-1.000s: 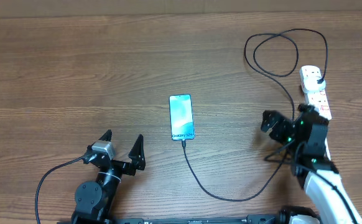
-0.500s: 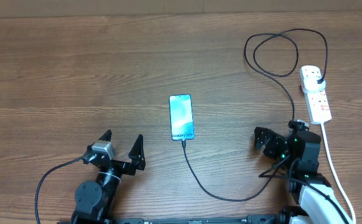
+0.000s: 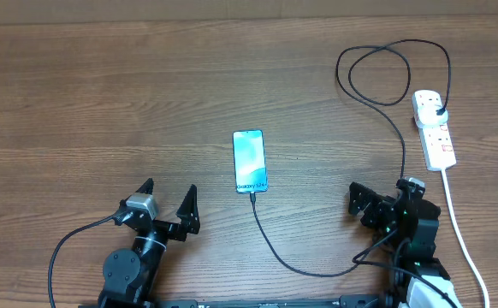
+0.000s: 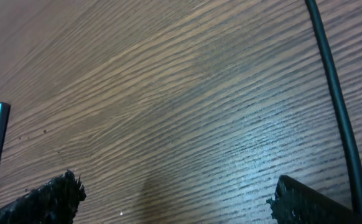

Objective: Plug charger to phone and switch on socket

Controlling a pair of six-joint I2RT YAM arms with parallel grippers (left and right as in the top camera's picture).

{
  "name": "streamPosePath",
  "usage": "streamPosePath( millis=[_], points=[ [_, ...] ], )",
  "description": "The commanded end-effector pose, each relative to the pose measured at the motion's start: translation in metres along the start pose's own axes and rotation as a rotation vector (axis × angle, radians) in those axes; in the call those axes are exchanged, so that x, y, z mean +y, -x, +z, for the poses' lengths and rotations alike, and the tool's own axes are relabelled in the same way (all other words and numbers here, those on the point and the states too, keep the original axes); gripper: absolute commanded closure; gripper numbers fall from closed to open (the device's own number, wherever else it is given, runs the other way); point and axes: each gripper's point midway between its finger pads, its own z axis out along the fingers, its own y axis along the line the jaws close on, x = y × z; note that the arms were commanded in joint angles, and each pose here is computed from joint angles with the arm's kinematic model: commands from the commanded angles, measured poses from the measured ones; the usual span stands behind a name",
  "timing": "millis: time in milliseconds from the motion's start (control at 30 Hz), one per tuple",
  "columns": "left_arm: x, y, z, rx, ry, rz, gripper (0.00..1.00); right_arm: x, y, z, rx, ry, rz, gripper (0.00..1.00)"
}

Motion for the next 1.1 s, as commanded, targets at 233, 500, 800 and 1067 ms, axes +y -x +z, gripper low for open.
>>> streamPosePath(
  millis=[233, 500, 800, 1067],
  points=[
    [0.003, 0.001, 0.000, -0.008, 0.014, 0.022, 0.00, 0.006, -0.002, -0.008, -0.014, 0.030, 0.004, 0.00],
    [0.003, 0.001, 0.000, -0.008, 0.014, 0.022, 0.00, 0.008, -0.003, -0.016, -0.024, 0.038, -0.019, 0.00],
    [0.003, 0.001, 0.000, -0.008, 0.014, 0.022, 0.00, 0.026, 0.021, -0.030, -0.138, 0.109, -0.051, 0.00],
    [0.003, 0.001, 0.000, -0.008, 0.014, 0.022, 0.01, 0.030, 0.035, -0.038, -0.213, 0.120, -0.068, 0.00]
  ],
)
